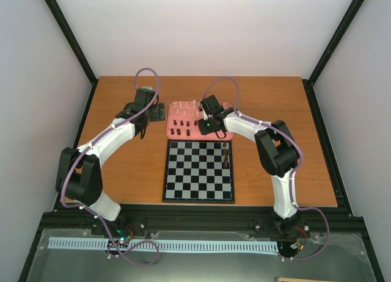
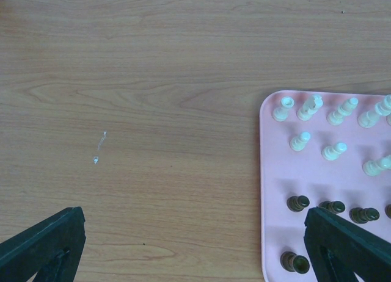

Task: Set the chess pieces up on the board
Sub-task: Pick up the chess piece from the storage box.

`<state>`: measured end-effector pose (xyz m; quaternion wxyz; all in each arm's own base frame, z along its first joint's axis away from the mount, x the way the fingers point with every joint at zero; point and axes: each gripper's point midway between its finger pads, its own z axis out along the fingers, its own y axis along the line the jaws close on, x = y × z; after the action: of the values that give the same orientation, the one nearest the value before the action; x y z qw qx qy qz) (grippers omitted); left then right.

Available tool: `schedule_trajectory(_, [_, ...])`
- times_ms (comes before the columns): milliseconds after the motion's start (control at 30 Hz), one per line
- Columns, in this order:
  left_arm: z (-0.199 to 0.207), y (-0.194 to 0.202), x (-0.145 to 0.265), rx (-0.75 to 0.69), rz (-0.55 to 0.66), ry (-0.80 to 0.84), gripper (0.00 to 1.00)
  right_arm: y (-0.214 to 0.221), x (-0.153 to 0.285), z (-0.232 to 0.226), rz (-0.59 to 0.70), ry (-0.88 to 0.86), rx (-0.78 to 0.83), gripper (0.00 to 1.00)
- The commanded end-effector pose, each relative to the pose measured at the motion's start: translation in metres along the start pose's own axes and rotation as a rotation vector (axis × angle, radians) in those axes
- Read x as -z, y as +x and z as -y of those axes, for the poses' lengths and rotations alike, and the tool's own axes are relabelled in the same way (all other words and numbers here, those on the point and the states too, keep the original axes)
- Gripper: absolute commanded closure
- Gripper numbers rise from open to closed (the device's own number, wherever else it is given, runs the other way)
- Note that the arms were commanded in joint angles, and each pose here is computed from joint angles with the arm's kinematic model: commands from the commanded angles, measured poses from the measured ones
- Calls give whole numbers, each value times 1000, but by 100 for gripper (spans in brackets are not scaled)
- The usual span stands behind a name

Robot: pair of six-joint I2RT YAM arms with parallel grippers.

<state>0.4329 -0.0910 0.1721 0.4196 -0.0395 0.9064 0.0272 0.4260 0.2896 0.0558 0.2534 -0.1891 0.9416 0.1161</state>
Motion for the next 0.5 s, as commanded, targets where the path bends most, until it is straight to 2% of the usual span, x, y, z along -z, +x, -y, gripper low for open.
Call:
schedule_trajectory(0, [1, -18, 5, 10, 38, -3, 0, 6, 4, 0, -14, -6, -8, 69])
schedule_trajectory(267, [1, -19, 5, 11, 39, -2, 0, 9, 9, 1, -12, -3, -9, 70])
schedule_trajectory(467, [1, -19, 5, 11, 38, -1, 0, 6, 9, -1, -4, -12, -3, 83])
